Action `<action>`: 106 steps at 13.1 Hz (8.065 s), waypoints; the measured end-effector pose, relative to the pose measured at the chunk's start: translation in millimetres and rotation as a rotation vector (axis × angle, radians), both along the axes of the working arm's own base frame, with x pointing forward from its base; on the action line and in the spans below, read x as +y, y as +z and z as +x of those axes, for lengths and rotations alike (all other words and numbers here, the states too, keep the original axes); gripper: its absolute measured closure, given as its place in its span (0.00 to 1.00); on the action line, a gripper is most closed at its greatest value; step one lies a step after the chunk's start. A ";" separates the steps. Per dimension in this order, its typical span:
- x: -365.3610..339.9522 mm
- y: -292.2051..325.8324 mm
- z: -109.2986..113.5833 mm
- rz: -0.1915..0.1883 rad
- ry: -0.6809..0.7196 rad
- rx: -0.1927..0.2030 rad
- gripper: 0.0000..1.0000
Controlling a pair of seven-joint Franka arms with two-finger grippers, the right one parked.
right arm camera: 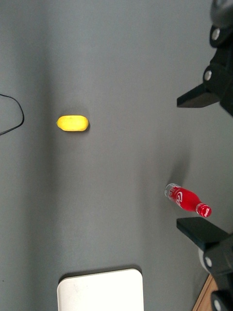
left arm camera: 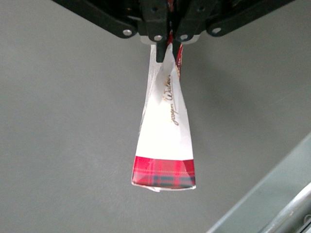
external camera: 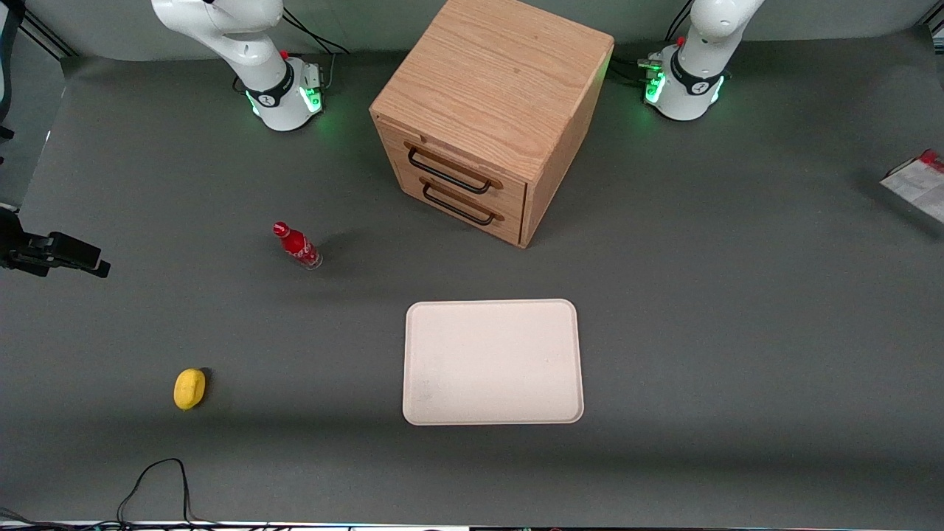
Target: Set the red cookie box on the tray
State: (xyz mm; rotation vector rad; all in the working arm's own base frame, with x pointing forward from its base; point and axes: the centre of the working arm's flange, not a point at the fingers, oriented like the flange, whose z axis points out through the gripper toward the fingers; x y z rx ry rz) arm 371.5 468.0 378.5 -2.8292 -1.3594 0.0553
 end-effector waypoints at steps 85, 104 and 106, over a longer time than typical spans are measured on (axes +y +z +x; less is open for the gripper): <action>-628.8 246.6 197.1 0.039 -0.956 0.055 0.00; -458.6 205.2 183.3 0.019 -0.907 -0.011 0.00; -470.9 206.7 184.2 0.021 -0.928 -0.015 0.00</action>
